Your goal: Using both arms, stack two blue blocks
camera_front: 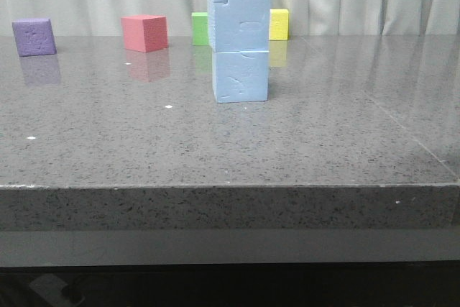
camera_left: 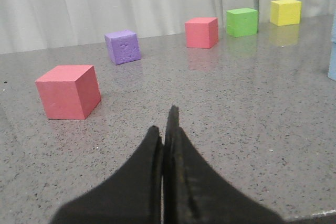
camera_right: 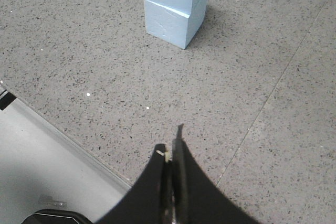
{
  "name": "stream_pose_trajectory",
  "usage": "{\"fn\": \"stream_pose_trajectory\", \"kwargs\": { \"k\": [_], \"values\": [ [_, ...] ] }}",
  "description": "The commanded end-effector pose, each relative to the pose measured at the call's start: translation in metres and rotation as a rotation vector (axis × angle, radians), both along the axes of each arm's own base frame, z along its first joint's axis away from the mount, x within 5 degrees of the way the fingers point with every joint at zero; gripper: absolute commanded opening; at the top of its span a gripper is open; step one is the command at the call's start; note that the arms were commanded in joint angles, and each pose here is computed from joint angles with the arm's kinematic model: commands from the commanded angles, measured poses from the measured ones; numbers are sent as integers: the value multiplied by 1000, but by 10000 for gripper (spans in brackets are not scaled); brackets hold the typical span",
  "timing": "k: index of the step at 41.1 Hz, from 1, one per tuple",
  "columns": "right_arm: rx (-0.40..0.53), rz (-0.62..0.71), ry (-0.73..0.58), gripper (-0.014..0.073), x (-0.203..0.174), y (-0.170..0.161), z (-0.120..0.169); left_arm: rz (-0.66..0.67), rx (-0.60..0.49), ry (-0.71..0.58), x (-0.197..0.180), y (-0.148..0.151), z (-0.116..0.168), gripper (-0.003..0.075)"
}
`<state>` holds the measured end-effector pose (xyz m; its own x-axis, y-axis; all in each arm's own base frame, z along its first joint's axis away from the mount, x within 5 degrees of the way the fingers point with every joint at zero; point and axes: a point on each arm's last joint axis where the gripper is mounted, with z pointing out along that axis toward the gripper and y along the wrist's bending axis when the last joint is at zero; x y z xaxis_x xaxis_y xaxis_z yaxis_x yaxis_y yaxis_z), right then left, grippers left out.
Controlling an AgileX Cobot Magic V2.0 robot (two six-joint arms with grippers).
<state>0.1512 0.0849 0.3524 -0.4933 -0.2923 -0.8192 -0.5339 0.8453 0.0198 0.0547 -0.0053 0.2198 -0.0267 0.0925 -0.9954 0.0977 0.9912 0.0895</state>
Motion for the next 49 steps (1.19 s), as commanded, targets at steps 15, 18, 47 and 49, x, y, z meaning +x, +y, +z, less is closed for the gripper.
{"fn": "stream_pose_trajectory", "kwargs": {
  "k": [15,18,47,49],
  "values": [
    [48,-11,-81,-67,2,0,14,33,-101,-147,0,2,-7,-20],
    [48,-11,-81,-67,2,0,14,33,-101,-147,0,2,-7,-20],
    [48,-11,-81,-67,2,0,14,30,-183,-235,-2,3,2,-20],
    [48,-11,-81,-67,2,0,14,30,-183,-235,-2,3,2,-20]
  ]
}}
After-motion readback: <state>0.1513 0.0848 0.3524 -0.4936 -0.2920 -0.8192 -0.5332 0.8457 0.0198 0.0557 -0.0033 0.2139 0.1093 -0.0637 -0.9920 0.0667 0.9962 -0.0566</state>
